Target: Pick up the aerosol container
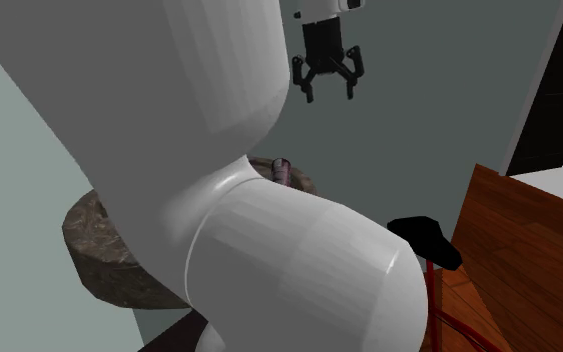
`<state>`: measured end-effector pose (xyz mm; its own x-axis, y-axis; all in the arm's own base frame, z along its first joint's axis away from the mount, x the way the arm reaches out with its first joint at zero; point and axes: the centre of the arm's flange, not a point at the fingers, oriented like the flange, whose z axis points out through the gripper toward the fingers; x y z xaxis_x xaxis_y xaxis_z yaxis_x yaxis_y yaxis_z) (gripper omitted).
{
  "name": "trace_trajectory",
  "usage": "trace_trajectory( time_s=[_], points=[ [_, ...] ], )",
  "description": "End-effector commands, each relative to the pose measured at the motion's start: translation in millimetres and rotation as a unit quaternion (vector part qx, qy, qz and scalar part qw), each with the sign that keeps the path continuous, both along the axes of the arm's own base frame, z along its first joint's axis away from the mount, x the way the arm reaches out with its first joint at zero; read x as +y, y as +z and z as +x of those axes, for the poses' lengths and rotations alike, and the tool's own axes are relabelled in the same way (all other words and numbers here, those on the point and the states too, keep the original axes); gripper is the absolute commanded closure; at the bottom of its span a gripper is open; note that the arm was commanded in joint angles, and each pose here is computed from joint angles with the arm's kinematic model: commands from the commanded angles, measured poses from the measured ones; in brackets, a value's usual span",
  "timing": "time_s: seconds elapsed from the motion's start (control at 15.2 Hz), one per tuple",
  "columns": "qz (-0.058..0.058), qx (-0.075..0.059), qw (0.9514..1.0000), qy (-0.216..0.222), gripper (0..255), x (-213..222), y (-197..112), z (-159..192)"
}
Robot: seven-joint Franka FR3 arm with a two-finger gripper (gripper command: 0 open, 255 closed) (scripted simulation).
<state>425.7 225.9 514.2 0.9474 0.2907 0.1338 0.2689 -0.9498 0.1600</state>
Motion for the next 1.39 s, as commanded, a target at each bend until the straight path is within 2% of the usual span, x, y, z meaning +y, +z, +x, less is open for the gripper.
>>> trace_trajectory(
  time_s=[0.0, 0.66, 1.32],
  points=[
    [-0.011, -0.004, 0.9999, 0.008, 0, 25.5, -15.8, 5.9],
    [-0.07, -0.019, 0.9962, 0.049, 0, 137.0, -97.3, 45.1],
    [-0.128, -0.033, 0.9873, 0.088, 0, 241.2, -190.3, 78.2]
  ],
)
